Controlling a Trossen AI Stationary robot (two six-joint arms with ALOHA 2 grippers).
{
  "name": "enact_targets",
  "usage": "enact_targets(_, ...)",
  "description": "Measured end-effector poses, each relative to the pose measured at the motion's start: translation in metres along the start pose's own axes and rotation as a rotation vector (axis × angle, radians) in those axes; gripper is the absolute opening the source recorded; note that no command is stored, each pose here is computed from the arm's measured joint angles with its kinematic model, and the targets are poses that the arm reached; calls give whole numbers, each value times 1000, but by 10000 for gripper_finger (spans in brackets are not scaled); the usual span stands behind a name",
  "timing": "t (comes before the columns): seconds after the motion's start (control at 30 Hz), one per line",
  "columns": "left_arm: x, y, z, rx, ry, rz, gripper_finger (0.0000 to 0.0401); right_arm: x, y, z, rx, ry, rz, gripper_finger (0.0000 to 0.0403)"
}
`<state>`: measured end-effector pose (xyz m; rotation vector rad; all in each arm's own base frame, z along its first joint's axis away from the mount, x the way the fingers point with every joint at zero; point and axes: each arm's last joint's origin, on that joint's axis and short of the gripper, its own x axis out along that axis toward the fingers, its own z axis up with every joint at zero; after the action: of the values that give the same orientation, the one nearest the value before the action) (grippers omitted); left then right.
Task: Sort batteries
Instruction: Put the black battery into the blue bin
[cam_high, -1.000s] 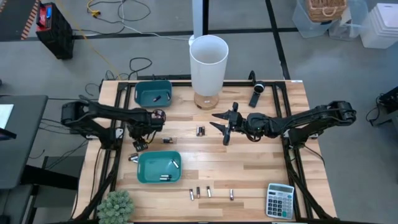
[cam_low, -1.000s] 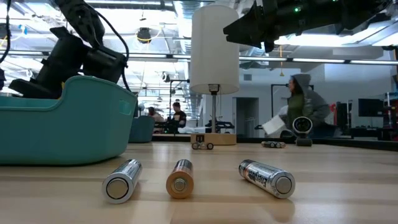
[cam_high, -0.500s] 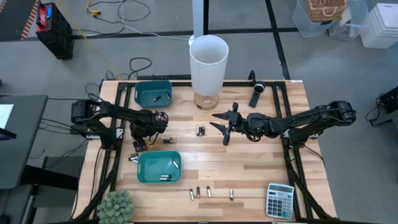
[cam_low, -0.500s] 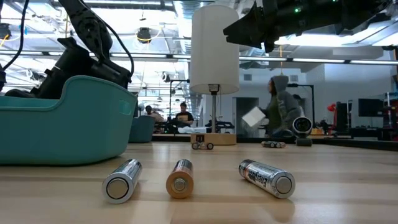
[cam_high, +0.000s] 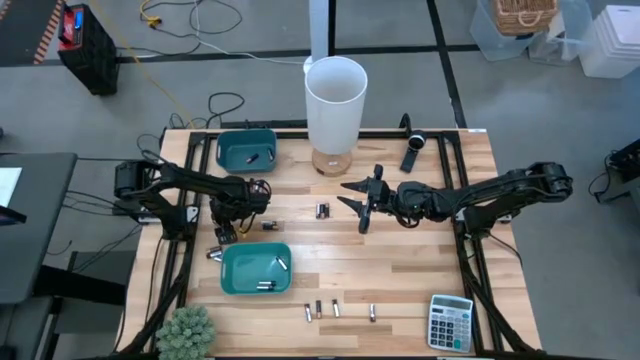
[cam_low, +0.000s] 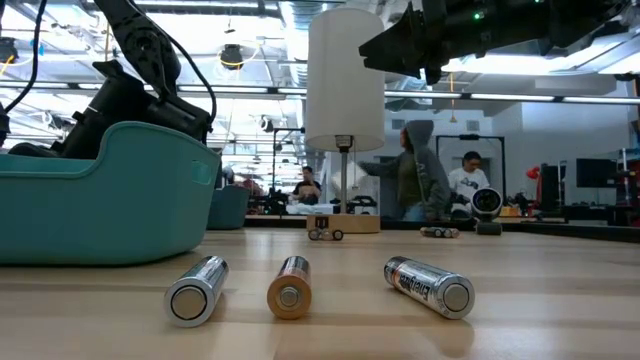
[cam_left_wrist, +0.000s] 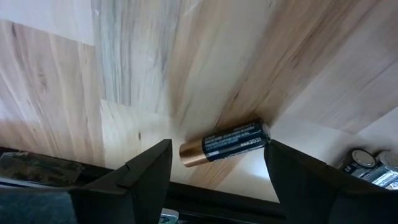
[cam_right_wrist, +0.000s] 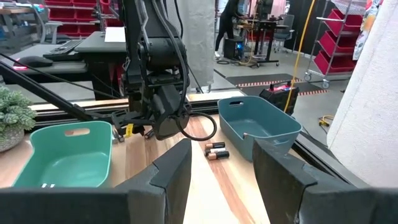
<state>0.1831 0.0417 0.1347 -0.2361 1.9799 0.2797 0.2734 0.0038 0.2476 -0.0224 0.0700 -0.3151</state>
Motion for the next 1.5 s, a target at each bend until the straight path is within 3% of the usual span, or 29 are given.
enact_targets(0.2, 0, 0, 0, 0, 0, -1, 244, 0, 0, 0, 0, 0, 1, 185)
enact_targets(0.8, 1, 0, 0, -10, -2, -12, 136, 0, 0, 0, 0, 0, 1, 185)
enact_targets(1.23, 1, 0, -1, -28, 6, -18, 10, 0, 0, 0, 0, 0, 1, 185)
enact_targets(1.5, 1, 0, 0, -38, 2, -19, 0, 0, 0, 0, 0, -1, 1, 185)
